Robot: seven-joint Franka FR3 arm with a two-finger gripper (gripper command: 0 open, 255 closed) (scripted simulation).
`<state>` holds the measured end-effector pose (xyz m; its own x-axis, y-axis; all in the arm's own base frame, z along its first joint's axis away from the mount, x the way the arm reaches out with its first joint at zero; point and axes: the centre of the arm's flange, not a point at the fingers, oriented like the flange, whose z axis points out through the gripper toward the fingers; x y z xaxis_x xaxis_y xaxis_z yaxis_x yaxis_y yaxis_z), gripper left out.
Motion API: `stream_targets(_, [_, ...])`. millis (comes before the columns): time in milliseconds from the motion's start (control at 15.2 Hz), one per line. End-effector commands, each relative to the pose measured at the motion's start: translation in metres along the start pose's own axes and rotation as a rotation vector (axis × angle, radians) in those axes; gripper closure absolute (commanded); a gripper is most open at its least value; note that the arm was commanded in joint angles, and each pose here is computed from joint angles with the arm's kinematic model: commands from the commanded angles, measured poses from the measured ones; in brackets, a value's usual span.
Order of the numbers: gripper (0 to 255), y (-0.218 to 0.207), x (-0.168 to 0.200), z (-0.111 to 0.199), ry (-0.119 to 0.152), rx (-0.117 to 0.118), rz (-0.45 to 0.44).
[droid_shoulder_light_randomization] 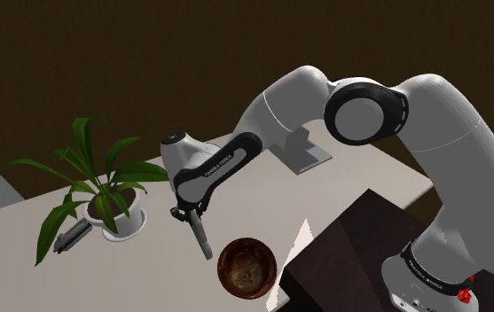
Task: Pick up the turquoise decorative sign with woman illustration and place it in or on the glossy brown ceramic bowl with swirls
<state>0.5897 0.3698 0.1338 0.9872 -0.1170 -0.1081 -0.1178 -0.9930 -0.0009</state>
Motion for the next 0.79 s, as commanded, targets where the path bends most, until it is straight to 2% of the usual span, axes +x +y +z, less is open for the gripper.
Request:
stream_targets(0, [255,0.000,0.000,0.000,0.000,0.000,0.000])
stream_targets(396, [255,0.000,0.000,0.000,0.000,0.000,0.000])
stream_targets(726, [255,0.000,-0.003,-0.026,0.000,0.000,0.000])
